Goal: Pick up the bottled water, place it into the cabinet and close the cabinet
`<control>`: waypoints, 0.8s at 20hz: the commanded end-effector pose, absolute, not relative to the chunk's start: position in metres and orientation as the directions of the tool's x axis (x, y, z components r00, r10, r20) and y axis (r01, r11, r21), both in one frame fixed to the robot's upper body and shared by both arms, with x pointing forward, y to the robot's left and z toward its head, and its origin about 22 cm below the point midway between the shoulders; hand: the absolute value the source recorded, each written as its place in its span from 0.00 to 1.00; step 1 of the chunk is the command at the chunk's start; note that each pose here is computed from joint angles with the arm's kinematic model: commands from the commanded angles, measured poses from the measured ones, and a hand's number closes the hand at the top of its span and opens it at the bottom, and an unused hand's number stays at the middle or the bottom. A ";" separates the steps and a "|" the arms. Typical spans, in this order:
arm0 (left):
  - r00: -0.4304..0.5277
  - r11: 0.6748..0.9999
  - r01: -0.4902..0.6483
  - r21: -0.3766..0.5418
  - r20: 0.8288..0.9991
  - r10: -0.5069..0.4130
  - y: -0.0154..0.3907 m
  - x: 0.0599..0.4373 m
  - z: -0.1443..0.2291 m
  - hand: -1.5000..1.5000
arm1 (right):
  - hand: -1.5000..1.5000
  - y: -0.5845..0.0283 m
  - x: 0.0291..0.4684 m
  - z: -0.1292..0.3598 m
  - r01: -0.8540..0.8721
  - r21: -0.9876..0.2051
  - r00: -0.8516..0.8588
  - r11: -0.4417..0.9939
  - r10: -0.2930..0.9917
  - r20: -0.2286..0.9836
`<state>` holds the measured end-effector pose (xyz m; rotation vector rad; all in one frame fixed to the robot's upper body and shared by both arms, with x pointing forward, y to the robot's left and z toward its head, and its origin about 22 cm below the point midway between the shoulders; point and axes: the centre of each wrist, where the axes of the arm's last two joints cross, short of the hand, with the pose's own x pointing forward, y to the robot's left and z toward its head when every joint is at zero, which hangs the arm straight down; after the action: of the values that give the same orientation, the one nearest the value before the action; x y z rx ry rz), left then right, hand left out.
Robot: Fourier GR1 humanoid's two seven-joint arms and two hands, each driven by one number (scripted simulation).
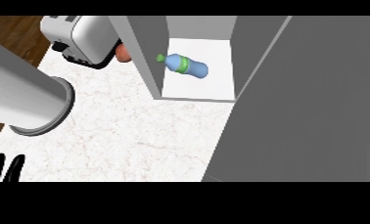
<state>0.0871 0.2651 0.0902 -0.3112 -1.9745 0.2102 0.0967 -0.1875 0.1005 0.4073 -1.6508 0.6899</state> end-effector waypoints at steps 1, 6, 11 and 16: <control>-0.394 0.953 0.130 -0.272 0.868 0.301 0.283 0.081 0.091 0.00 | 1.00 -0.140 0.092 0.113 -0.710 -0.019 -0.147 0.704 -0.121 0.982; -0.402 0.945 0.147 -0.291 0.856 0.326 0.294 0.078 0.090 0.00 | 1.00 -0.123 0.114 0.113 -0.704 0.026 -0.139 0.710 -0.173 0.975; -0.378 0.938 0.143 -0.315 0.859 0.346 0.313 0.063 0.093 0.00 | 1.00 -0.093 0.141 0.124 -0.702 0.015 -0.115 0.712 -0.134 0.984; -0.399 0.937 0.134 -0.322 0.848 0.348 0.340 0.044 0.093 0.00 | 1.00 -0.082 0.174 0.148 -0.676 0.061 -0.087 0.735 -0.163 0.983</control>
<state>0.0576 0.3227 0.0944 -0.3420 -1.9759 0.2279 0.1600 -0.1016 0.1310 0.6552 -1.6440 0.5157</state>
